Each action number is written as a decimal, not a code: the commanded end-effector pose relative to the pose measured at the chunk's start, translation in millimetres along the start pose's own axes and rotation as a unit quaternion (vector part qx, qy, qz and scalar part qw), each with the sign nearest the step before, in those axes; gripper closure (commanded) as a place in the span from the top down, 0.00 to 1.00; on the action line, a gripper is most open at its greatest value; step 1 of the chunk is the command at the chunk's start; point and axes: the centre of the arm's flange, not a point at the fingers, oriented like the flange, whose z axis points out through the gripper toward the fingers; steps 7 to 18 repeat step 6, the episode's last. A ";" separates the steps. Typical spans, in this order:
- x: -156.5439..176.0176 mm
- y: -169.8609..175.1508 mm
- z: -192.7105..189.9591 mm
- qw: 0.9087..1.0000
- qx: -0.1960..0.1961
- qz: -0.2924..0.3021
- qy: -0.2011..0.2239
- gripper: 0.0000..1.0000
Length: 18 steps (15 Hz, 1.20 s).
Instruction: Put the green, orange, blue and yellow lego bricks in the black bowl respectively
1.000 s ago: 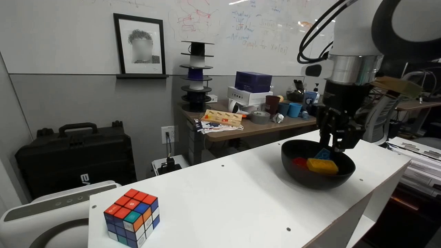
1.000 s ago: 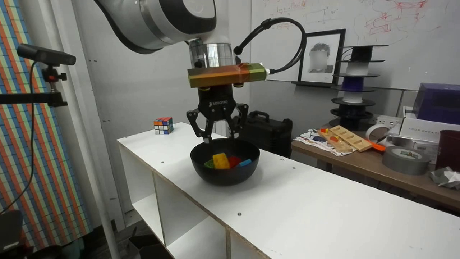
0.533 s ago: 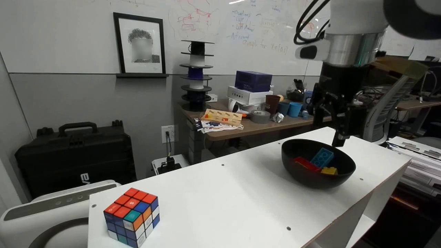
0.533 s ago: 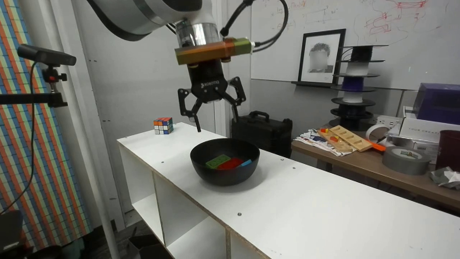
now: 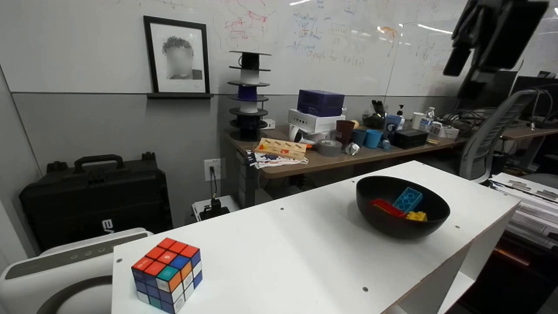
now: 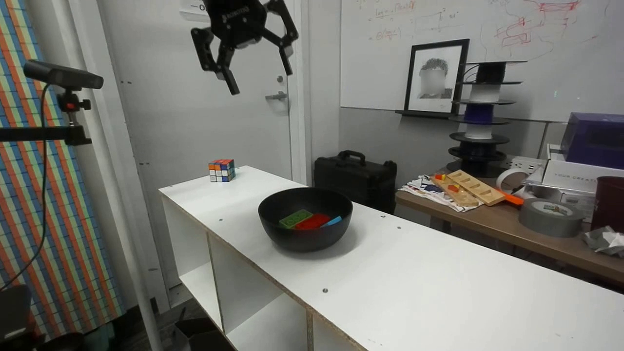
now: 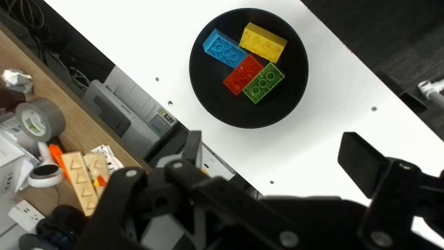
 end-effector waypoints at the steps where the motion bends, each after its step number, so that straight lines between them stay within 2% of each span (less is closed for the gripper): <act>1: -38.6 -1.9 -49.5 0.995 0.008 0.098 0.021 1.00; 3: -45.8 6.2 -65.5 0.991 0.013 0.132 0.031 1.00; 4: -31.0 5.7 -47.6 0.995 0.012 0.096 0.020 1.00; 6: -39.2 9.6 -59.6 0.993 0.011 0.115 0.026 1.00; 18: -39.2 9.6 -59.6 0.993 0.011 0.115 0.026 1.00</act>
